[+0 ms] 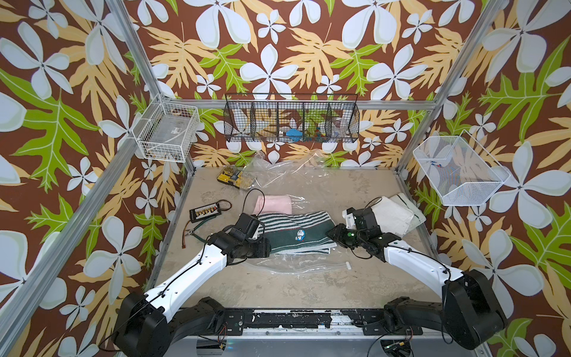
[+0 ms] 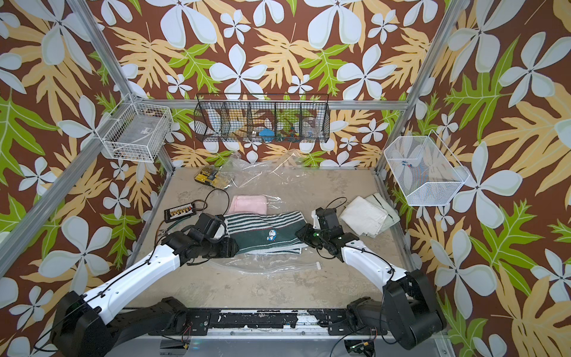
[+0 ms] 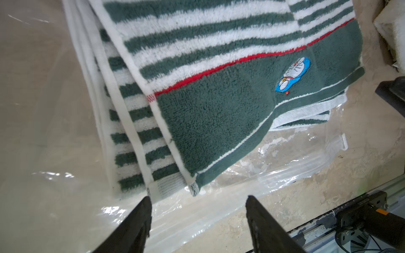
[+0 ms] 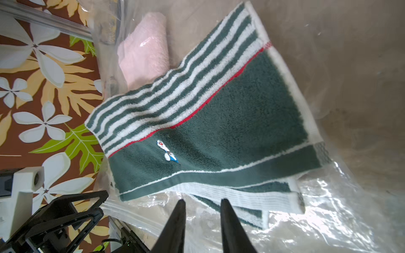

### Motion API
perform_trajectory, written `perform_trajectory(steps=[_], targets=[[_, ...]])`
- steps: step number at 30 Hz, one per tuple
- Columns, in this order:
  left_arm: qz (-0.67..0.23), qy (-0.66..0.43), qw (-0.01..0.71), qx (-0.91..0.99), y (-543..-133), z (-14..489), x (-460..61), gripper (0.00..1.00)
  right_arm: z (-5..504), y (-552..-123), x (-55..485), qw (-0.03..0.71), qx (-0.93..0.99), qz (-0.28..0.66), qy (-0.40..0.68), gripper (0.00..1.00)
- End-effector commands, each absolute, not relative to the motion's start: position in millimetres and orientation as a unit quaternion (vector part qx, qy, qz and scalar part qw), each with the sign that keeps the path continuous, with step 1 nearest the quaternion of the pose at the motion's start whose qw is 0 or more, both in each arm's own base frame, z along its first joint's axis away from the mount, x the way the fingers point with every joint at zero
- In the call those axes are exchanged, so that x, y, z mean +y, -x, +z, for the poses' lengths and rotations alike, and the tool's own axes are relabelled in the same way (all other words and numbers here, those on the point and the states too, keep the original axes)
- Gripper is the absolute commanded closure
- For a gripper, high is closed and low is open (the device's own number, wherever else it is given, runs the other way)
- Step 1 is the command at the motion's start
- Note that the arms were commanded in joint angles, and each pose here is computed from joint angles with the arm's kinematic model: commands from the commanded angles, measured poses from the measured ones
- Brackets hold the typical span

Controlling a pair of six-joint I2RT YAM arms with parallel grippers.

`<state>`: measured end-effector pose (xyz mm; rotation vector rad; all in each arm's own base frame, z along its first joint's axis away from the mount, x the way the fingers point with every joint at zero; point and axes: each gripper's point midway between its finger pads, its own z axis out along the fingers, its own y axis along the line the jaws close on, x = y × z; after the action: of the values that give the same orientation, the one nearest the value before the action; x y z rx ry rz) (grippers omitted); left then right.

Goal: Place the folded towel into the vacuum bag
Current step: Pick up the towel from the vacuum bag.

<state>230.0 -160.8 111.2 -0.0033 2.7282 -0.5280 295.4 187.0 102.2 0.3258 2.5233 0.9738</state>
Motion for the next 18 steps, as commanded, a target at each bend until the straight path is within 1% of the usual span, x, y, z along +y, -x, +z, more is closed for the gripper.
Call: perform_trajectory(steps=[1, 3, 6, 11, 15, 18], targets=[[-0.227, 0.013, 0.191, 0.955, -238, 117, -175, 0.35, 96, -297, 185, 0.215, 0.914, 0.330, -0.098, 0.69], [-0.231, 0.018, 0.194, 0.953, -239, 120, -176, 0.38, 99, -299, 186, 0.221, 0.915, 0.325, -0.092, 0.69], [-0.237, 0.026, 0.201, 0.950, -241, 122, -177, 0.39, 106, -302, 190, 0.233, 0.916, 0.316, -0.080, 0.68], [-0.236, 0.023, 0.167, 0.957, -234, 93, -180, 0.41, 114, -307, 207, 0.236, 0.916, 0.319, -0.060, 0.68], [-0.221, 0.026, 0.170, 0.960, -234, 87, -174, 0.42, 118, -308, 227, 0.235, 0.913, 0.330, -0.041, 0.67], [-0.240, 0.030, 0.173, 0.955, -237, 87, -181, 0.44, 111, -308, 240, 0.227, 0.917, 0.328, -0.029, 0.67]])
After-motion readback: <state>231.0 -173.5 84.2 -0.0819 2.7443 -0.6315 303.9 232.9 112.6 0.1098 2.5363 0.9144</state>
